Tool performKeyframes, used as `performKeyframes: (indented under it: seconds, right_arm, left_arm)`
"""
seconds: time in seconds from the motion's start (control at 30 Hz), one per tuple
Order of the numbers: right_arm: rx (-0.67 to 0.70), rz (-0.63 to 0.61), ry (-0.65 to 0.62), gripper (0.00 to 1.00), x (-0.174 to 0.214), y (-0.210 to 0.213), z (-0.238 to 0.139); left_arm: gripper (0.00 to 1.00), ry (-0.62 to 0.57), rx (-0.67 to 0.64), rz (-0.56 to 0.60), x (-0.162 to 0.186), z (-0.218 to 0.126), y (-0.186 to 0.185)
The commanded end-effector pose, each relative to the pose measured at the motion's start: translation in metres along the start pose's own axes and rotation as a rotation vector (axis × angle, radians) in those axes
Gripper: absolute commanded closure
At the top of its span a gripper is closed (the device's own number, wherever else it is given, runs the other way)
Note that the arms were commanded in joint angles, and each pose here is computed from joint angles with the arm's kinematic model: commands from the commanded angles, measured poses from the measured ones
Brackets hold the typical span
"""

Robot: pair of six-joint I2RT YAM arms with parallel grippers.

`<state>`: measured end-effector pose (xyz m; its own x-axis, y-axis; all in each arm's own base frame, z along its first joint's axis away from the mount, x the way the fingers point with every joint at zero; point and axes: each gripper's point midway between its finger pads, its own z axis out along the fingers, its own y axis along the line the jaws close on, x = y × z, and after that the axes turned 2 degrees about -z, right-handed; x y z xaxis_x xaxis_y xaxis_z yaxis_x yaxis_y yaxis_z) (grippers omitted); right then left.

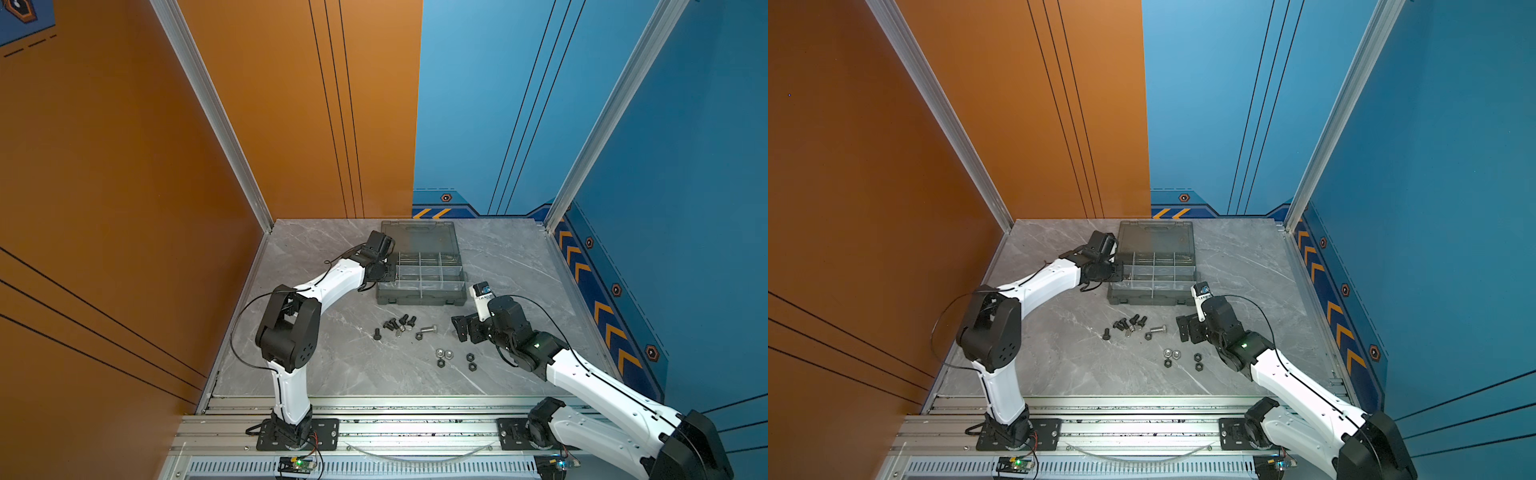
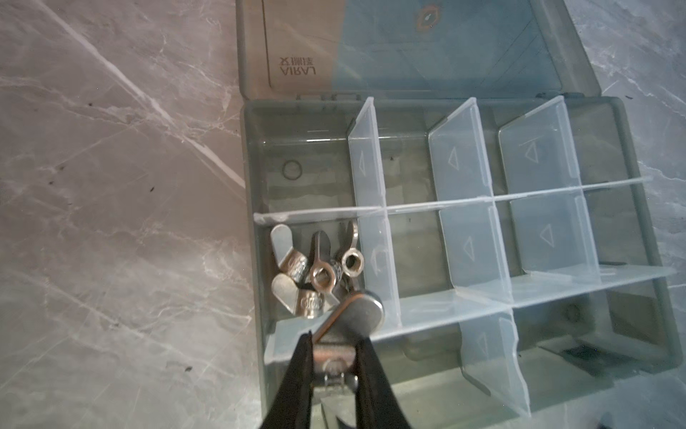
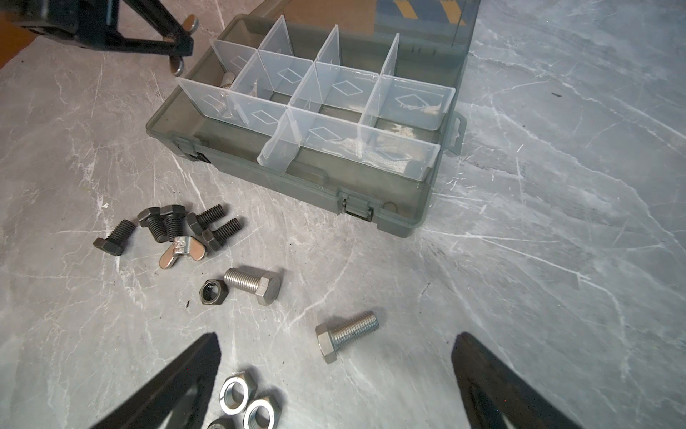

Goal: Sort the screws and nuts into containers
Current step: 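Lift the wing nut with the left gripper and carry it over the organizer, then open the left gripper to drop the wing nut into the compartment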

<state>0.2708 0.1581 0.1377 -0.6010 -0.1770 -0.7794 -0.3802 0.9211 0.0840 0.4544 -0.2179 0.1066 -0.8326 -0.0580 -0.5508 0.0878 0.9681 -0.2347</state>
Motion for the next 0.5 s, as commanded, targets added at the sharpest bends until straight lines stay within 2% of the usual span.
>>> performKeyframes:
  seconds: [0.0,0.2,0.37,0.47]
  right_arm:
    - [0.022,0.021,0.019,0.0,0.007,-0.005,0.0]
    - [0.03,0.02,0.015,0.0,0.006,-0.007,-0.001]
    - [0.022,0.023,0.02,0.0,0.006,-0.005,0.002]
    - [0.021,0.024,0.023,0.0,0.006,-0.005,0.004]
  left_arm:
    - [1.0,-0.025,0.053,-0.012,-0.017,0.01,-0.006]
    - [1.0,0.033,0.064,-0.025,-0.007,0.033,-0.005]
    - [1.0,0.037,0.055,-0.033,-0.005,0.035,-0.002]
    - [0.8,0.033,0.055,-0.036,-0.005,0.032,-0.003]
